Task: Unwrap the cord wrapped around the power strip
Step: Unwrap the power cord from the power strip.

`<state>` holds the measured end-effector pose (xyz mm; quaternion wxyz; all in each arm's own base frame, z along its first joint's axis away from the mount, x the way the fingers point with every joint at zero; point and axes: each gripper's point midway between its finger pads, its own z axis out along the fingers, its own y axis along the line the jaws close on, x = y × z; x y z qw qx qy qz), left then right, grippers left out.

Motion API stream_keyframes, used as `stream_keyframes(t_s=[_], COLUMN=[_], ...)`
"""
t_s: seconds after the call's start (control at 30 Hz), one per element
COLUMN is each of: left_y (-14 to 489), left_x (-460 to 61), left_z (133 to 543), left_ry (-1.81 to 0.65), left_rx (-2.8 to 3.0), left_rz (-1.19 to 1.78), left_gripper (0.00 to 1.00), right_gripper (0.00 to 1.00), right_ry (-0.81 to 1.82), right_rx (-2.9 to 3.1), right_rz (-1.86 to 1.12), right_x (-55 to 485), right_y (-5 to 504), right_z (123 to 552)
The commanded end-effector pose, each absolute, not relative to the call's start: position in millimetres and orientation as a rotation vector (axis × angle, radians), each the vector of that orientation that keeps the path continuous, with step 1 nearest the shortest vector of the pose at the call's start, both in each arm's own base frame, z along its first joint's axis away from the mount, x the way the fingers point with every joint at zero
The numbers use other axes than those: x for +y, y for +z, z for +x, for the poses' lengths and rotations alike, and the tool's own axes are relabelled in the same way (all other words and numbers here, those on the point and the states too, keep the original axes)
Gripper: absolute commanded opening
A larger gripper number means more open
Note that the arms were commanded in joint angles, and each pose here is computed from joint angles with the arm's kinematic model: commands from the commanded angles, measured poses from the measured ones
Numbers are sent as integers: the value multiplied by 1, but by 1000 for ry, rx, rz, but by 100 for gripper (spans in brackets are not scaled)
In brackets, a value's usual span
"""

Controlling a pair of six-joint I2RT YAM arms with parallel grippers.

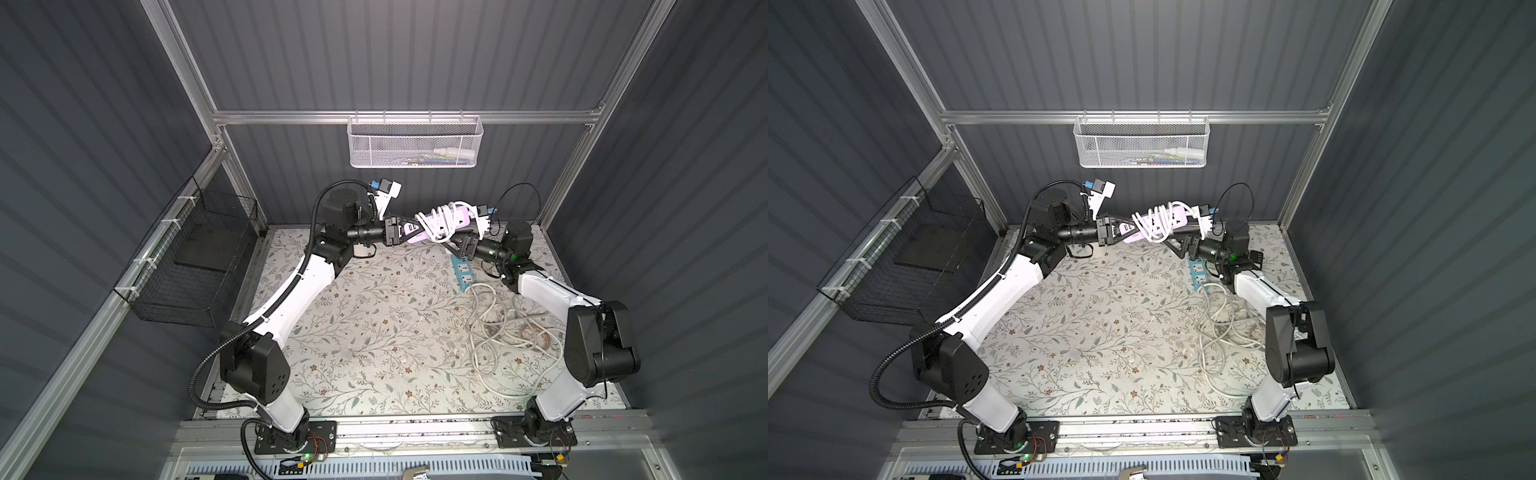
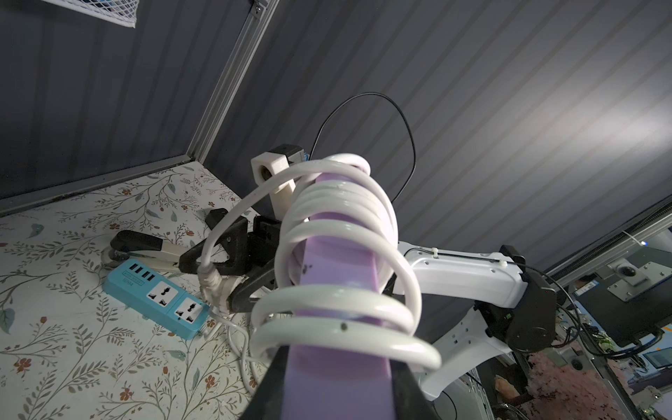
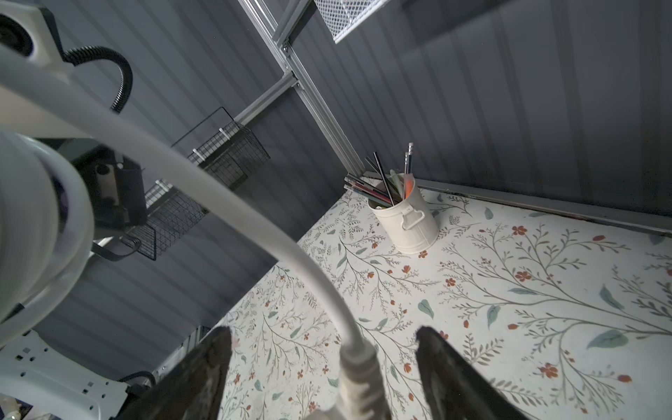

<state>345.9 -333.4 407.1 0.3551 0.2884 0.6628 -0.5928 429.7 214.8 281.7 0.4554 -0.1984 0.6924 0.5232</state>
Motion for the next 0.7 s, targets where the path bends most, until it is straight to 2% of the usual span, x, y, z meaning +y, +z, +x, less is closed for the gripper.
stream_keyframes(t_s=[0.0, 0.1, 0.2, 0.27, 0.33, 0.37, 0.67], left_y=[445, 443, 442, 441, 439, 438, 427], left_x=[-335, -336, -337, -337, -337, -337, -346], left_z=[331, 330, 329, 330, 330, 331, 320], left_ry=[-1536, -1533, -1530, -1529, -1524, -1519, -1528], left_rx=[1562, 1560, 1563, 1563, 1569, 1570, 1569], left_rz=[843, 857, 860, 862, 863, 864, 960], left_gripper=[0, 0, 0, 0, 0, 0, 0], right_gripper=[74, 56, 28, 13, 3, 0, 0], right_ry=[1317, 1323, 1324, 1321, 1316, 1310, 1225], right_rx=[1645, 1647, 1651, 1655, 1659, 1658, 1641], right_rz=[-522, -522, -522, -517, -510, -504, -396], right_x=[217, 218, 218, 217, 216, 214, 181], right_y=[298, 298, 298, 298, 299, 300, 329], right_z=[432, 433, 432, 432, 431, 431, 449])
